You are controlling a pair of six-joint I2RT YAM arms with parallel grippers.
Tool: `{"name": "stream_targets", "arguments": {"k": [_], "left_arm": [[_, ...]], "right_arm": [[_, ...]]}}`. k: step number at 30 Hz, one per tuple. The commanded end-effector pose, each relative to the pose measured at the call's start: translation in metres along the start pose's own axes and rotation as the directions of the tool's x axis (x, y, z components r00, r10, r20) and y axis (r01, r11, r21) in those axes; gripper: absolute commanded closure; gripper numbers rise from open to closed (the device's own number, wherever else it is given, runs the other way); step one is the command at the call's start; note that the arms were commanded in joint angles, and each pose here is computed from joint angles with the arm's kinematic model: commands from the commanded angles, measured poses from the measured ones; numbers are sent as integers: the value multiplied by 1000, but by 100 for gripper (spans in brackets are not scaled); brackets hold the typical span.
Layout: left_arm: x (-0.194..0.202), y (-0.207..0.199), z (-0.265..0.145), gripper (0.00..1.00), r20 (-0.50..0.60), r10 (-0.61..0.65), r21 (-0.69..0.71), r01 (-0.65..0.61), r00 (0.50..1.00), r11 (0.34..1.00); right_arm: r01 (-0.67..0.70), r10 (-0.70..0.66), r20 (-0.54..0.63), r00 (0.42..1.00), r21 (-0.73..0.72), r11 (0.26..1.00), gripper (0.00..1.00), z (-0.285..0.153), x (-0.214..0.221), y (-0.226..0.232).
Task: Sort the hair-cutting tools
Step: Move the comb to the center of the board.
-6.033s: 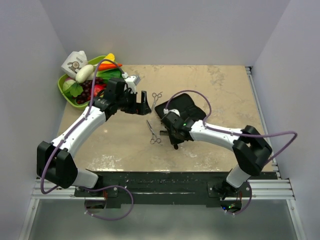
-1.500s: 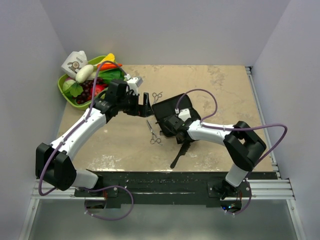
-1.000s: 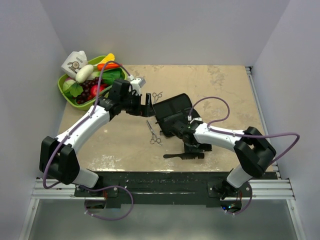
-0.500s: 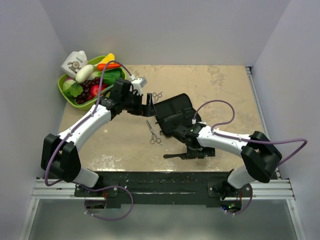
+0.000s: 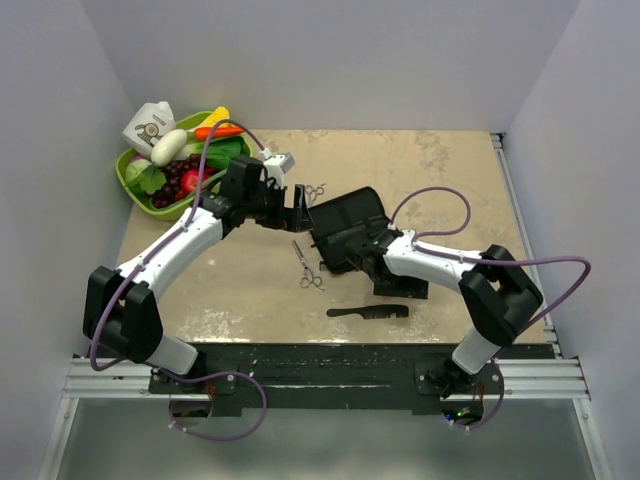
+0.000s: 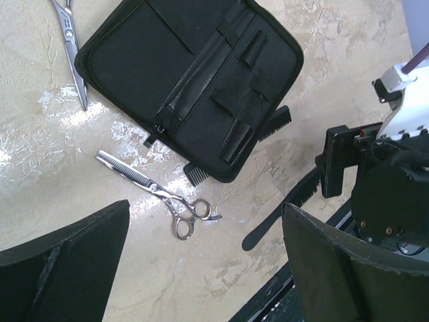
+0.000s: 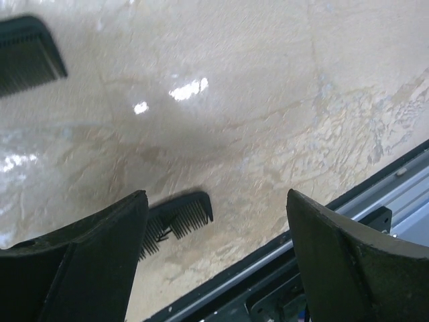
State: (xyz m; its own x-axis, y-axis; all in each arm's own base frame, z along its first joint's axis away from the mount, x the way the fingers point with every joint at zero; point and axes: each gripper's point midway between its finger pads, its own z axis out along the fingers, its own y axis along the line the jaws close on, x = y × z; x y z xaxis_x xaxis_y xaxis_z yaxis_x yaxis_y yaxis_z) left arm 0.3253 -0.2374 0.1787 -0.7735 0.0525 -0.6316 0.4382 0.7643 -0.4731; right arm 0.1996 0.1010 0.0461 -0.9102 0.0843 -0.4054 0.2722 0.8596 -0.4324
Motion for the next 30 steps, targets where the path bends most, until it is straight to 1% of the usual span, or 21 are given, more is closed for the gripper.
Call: {"name": "stream_targets", "arguments": {"k": [1,7,10,13,19,22,30], "left_arm": [[-20,-14,-8,1,52,52,32,-54,997,998],[-18,-13,-10,1,47,52,24,-53,998,998],[-15,-13,-9,1,42,49,28,-50,998,998],[-13,-13,-9,1,39,45,31,-46,998,998],[-8,-12,-9,1,33,41,35,-42,999,999],[-5,-12,-9,1,29,38,39,-39,999,998],[3,-11,-12,1,22,35,39,-36,999,999]], "right_arm": [[-99,96,67,993,36,994,14,7,-20,-8],[-66,66,2,998,27,997,16,15,3,-8],[-30,30,14,999,37,999,16,10,12,-6],[-11,12,-29,1000,34,999,16,12,27,-2],[11,-10,-59,998,17,1000,16,7,48,-2],[20,-21,-79,997,-6,1000,16,2,58,-3],[72,-83,-118,990,-89,993,17,-15,82,12]]}}
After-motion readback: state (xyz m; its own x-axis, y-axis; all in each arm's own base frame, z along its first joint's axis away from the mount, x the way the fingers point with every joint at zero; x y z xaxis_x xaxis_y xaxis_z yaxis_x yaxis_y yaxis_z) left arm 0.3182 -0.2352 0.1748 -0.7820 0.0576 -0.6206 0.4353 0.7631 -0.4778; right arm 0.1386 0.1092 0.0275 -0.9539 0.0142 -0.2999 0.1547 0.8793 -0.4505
